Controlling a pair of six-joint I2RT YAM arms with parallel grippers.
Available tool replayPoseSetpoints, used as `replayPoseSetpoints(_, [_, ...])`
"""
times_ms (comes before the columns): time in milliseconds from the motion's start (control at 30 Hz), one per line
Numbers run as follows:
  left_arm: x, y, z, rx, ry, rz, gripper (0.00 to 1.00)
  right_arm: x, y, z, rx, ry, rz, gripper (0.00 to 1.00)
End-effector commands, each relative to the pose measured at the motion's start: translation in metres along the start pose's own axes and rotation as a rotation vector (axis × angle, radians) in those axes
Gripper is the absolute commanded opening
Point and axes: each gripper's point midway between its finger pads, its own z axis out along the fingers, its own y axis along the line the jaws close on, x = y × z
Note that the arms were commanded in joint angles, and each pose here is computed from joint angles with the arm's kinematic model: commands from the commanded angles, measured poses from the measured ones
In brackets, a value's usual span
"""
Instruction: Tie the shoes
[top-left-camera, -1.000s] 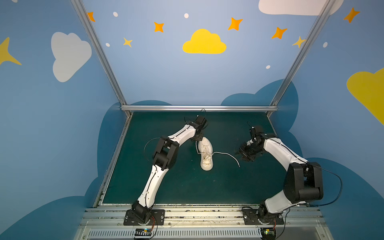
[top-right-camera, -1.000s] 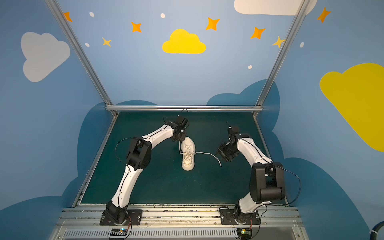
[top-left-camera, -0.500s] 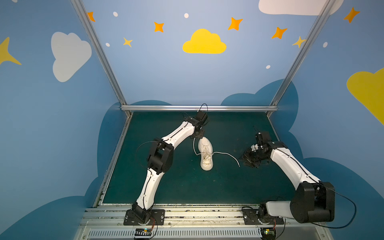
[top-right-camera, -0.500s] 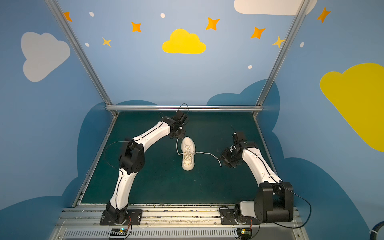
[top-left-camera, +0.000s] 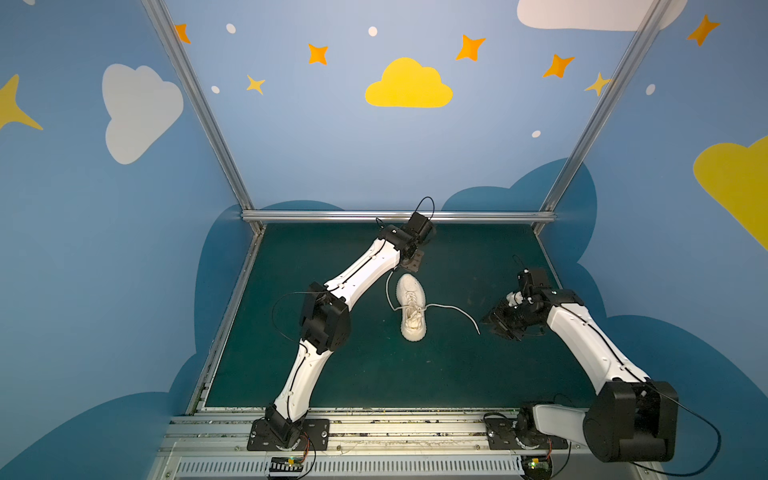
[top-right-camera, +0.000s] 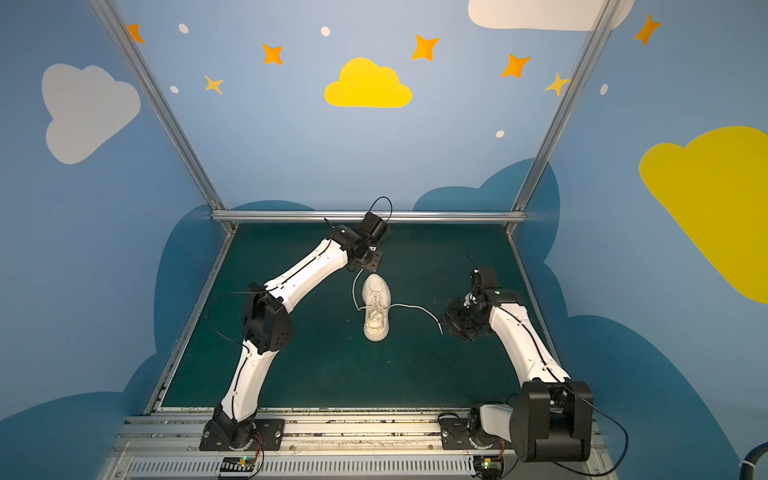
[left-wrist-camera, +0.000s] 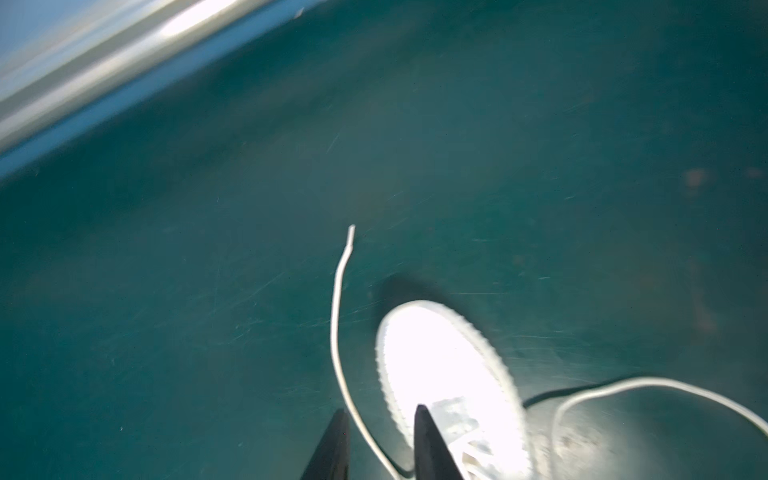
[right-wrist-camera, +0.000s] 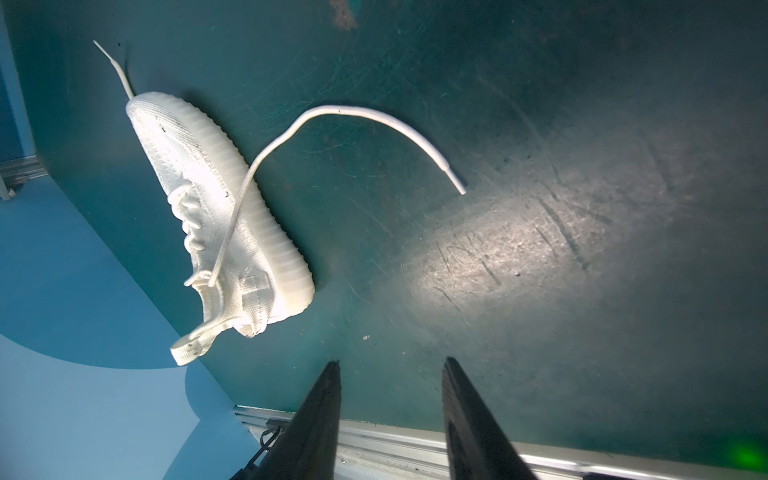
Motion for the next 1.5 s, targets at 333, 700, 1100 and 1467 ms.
replayPoseSetpoints(333, [0.044,0.038,0.084,-0.028,0.196,-0.029,0.39,-0.005,-0.004,0.018,0.030,0.064,0.015,0.41])
replayPoseSetpoints(700, [0.063,0.030,0.111,-0.015,0.253,-0.015,0.37,-0.009,-0.004,0.026,0.041,0.090,0.012,0.41])
replayPoseSetpoints(1100, [0.089,0.015,0.129,0.056,0.314,-0.065,0.20,-0.009,-0.003,0.024,0.024,0.088,0.012,0.41])
replayPoseSetpoints(1467, [0.090,0.020,0.119,0.095,0.281,-0.148,0.03,-0.006,-0.005,0.010,0.001,0.063,0.012,0.41])
